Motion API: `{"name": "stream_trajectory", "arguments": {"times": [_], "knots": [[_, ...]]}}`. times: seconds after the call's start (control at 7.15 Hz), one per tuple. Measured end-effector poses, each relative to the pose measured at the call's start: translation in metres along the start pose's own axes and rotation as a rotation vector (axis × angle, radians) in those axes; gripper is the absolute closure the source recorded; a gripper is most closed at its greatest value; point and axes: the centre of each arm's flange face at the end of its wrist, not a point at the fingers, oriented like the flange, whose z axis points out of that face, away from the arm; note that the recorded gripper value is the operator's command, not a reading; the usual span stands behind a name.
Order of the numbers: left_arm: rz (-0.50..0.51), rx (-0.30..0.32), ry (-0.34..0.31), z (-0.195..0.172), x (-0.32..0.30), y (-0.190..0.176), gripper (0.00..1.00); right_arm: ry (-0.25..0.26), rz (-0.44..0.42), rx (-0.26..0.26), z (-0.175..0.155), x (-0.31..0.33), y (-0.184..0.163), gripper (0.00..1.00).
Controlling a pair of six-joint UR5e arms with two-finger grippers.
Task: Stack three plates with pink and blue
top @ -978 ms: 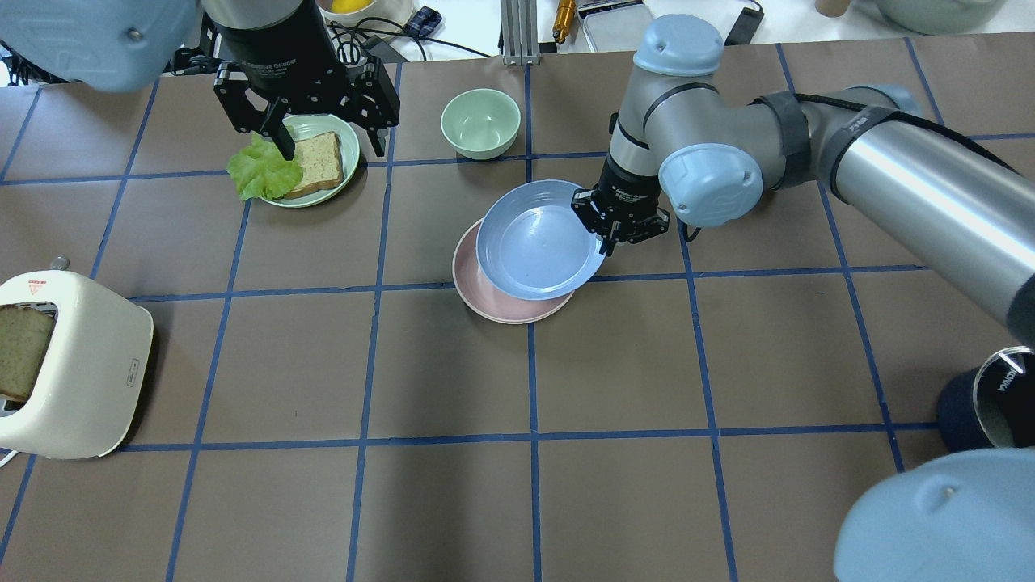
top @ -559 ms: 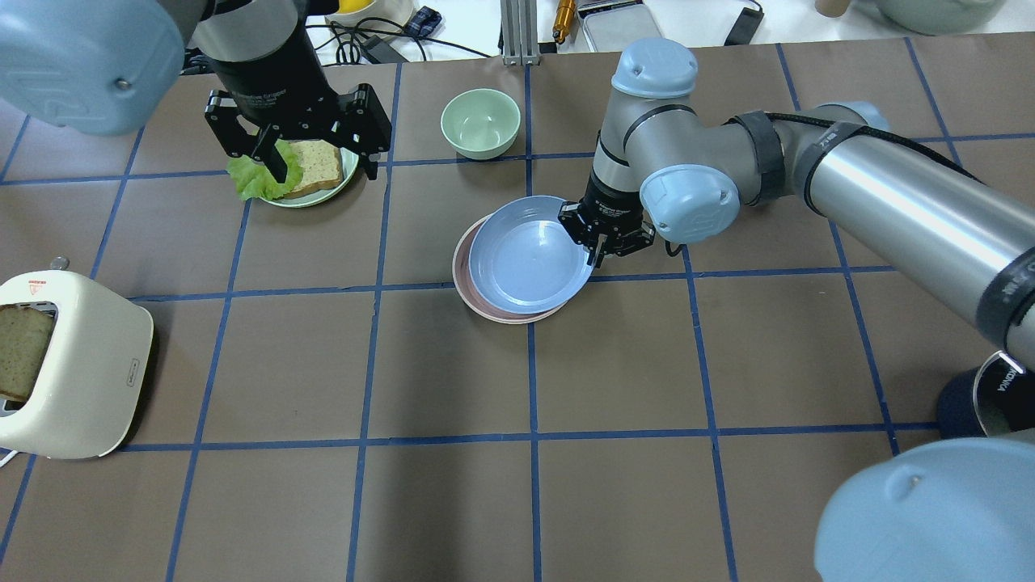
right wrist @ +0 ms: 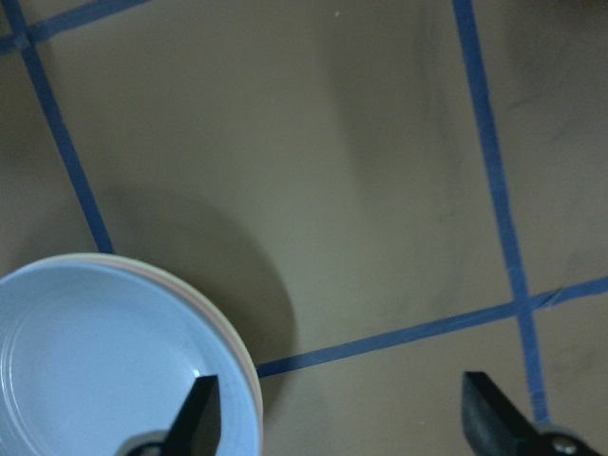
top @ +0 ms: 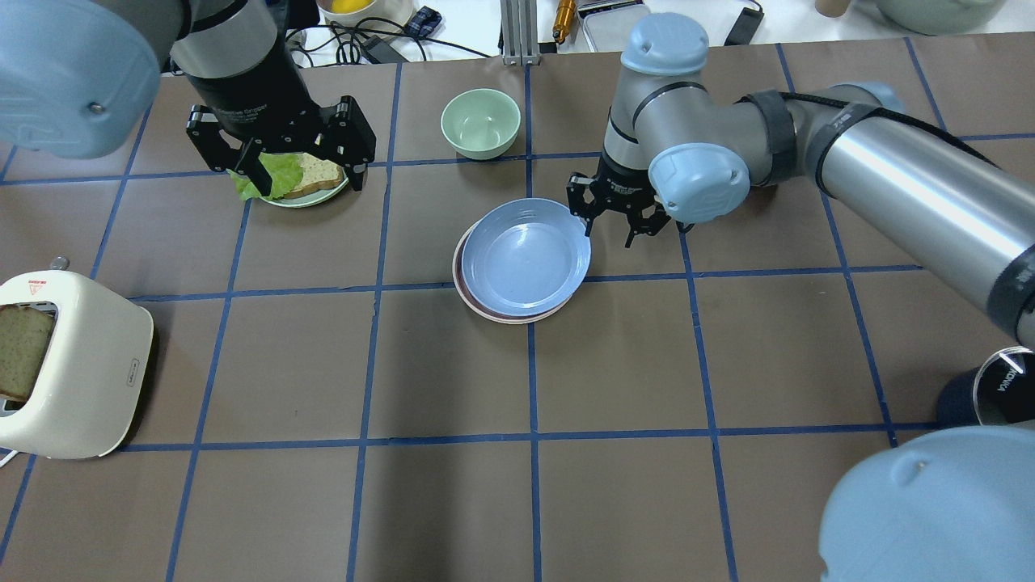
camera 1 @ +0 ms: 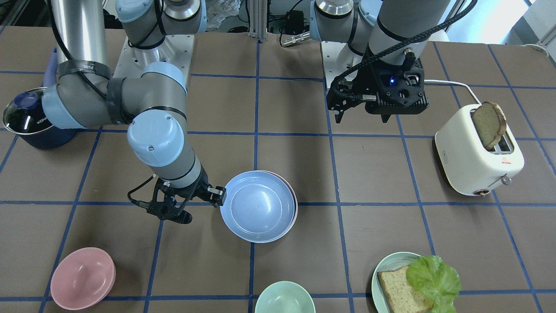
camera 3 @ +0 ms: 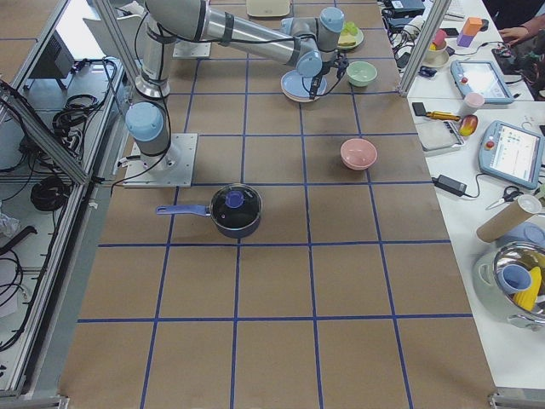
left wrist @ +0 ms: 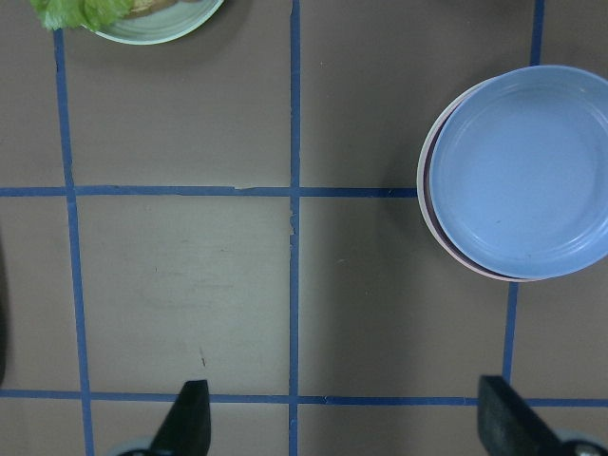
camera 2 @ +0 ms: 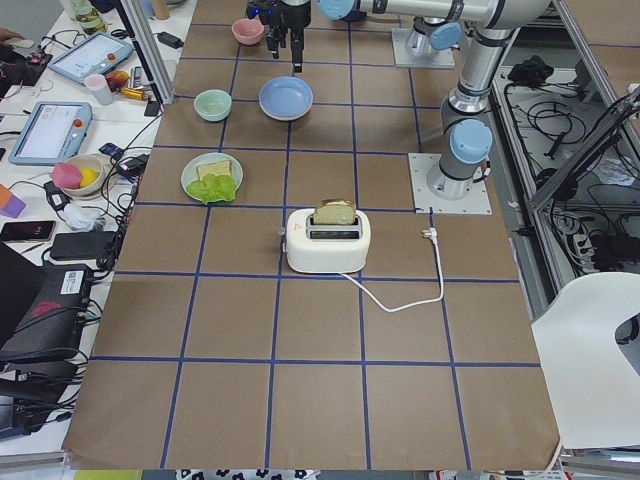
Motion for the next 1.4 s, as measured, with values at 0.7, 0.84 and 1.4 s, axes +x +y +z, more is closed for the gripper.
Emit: {"name": "stream_trajectory", "arguments": {"times": [0.7, 0.84, 1.4], "knots": [[-0.002, 0.001, 0.001, 0.0, -0.001, 0.002, 0.0, 0.066, -0.262, 0.054, -0.198, 0.098, -0.01, 0.0], [-0.003, 0.001, 0.001, 0.0, -0.001, 0.002, 0.0, 0.055, -0.278, 0.073, -0.218, 0.091, 0.01, 0.0], [-0.004, 0.002, 0.002, -0.001, -0.001, 0.002, 0.0, 0.047, -0.333, 0.121, -0.201, 0.045, 0.039, 0.0]]}}
